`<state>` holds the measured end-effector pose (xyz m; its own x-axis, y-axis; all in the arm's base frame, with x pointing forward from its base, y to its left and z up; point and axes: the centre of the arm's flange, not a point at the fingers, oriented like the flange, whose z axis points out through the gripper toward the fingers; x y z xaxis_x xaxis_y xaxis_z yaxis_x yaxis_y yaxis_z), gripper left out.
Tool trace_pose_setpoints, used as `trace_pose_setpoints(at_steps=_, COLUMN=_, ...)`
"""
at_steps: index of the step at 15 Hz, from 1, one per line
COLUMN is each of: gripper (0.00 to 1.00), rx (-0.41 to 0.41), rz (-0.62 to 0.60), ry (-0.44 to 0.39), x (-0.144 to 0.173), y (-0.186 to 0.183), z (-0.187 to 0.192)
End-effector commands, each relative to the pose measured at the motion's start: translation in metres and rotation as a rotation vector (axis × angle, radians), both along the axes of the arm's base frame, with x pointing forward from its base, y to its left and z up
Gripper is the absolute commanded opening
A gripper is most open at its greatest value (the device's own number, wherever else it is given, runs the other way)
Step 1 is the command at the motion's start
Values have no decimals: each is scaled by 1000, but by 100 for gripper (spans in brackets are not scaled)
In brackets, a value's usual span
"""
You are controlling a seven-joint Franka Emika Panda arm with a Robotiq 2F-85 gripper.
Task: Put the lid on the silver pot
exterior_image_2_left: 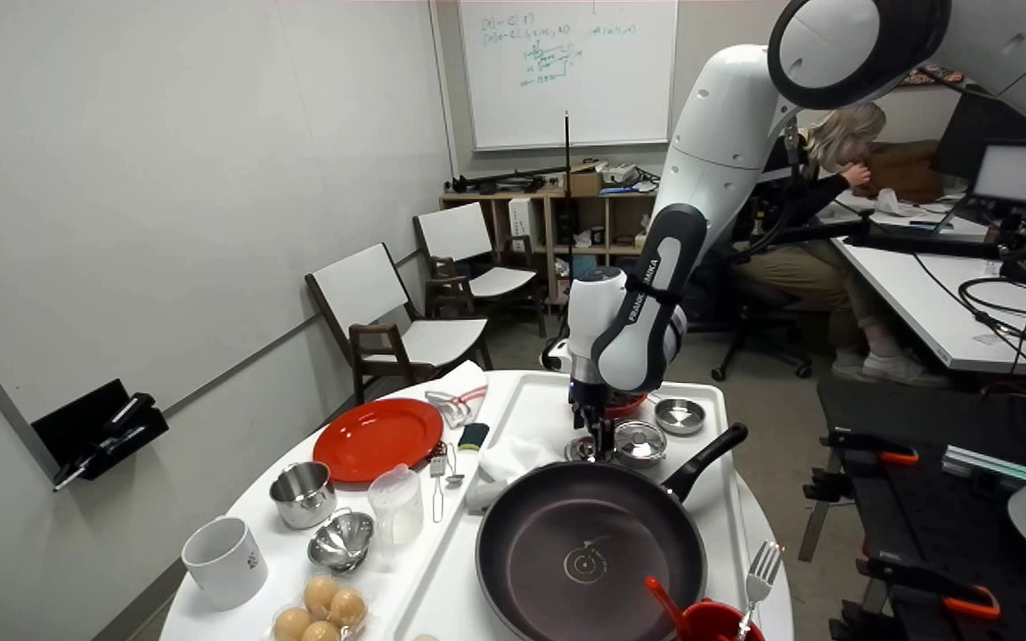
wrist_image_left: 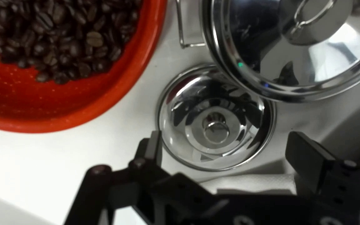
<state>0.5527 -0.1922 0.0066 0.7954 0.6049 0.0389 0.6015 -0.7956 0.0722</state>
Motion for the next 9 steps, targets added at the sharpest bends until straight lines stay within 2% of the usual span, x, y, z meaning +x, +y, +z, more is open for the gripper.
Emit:
trace_pose_setpoints(at_steps=1, gripper=100, rx=-2, rz=38, ry=-20, x=5, y=-2, z=-8)
trace_pose_setpoints(at_steps=3, gripper=100, rx=-2, rz=40, ry=-19, x=5, y=-2, z=-9)
trace_pose_setpoints(at_steps=5, gripper=74, rx=-3, rz=41, ry=-21, x=5, y=-2, z=-8)
trace_pose_setpoints(at_steps=9, gripper=44, rx=-3, rz=42, ry=-24, x=5, y=-1, z=-7)
